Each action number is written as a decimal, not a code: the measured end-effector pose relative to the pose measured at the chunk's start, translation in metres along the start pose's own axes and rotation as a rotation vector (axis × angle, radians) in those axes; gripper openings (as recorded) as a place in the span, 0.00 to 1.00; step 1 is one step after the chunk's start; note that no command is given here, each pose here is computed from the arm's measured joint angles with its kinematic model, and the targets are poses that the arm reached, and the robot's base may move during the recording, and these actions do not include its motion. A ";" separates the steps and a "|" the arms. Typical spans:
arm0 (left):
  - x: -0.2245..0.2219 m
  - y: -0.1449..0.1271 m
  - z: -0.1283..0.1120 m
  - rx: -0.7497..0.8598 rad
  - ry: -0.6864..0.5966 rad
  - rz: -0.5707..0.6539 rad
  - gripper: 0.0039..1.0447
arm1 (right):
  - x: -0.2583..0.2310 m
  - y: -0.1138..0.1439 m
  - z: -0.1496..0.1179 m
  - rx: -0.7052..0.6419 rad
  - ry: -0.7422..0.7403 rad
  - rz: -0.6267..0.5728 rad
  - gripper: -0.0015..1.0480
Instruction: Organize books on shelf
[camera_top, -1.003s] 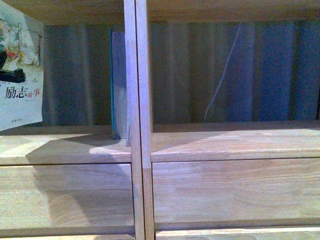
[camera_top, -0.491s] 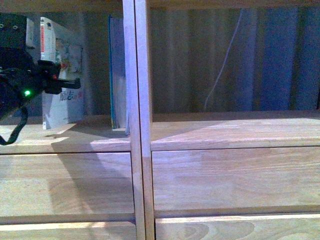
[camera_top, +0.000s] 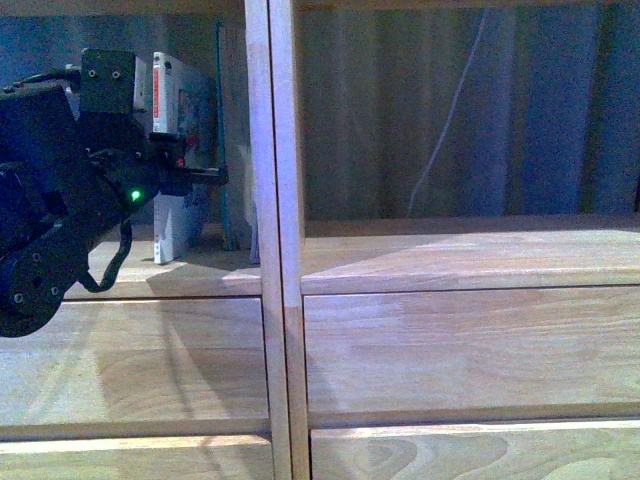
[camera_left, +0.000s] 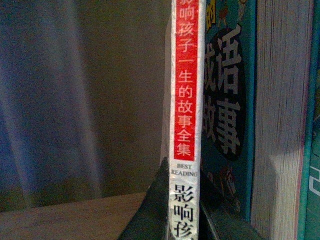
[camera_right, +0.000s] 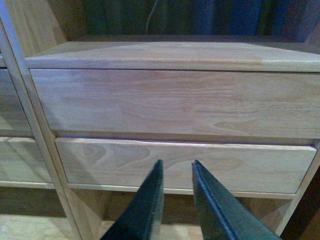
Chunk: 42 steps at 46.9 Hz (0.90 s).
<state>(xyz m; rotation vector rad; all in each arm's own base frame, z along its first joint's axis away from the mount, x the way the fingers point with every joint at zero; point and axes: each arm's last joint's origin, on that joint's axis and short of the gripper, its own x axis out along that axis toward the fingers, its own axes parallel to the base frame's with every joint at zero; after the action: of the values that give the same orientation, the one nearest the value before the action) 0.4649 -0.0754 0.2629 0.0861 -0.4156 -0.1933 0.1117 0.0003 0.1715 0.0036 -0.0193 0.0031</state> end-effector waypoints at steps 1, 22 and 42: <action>0.000 0.000 0.000 0.000 0.001 0.001 0.06 | 0.000 0.000 0.000 0.000 0.000 0.000 0.25; 0.005 0.000 -0.002 -0.007 0.052 0.065 0.32 | 0.000 0.000 0.000 0.000 -0.001 0.000 0.92; 0.003 0.000 -0.010 -0.007 0.080 0.080 0.95 | 0.000 0.000 0.000 0.000 -0.001 0.000 0.93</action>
<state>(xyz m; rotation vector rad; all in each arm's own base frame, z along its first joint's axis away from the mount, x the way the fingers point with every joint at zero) 0.4713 -0.0759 0.2546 0.0700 -0.3382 -0.1120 0.1116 0.0003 0.1716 0.0040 -0.0200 0.0027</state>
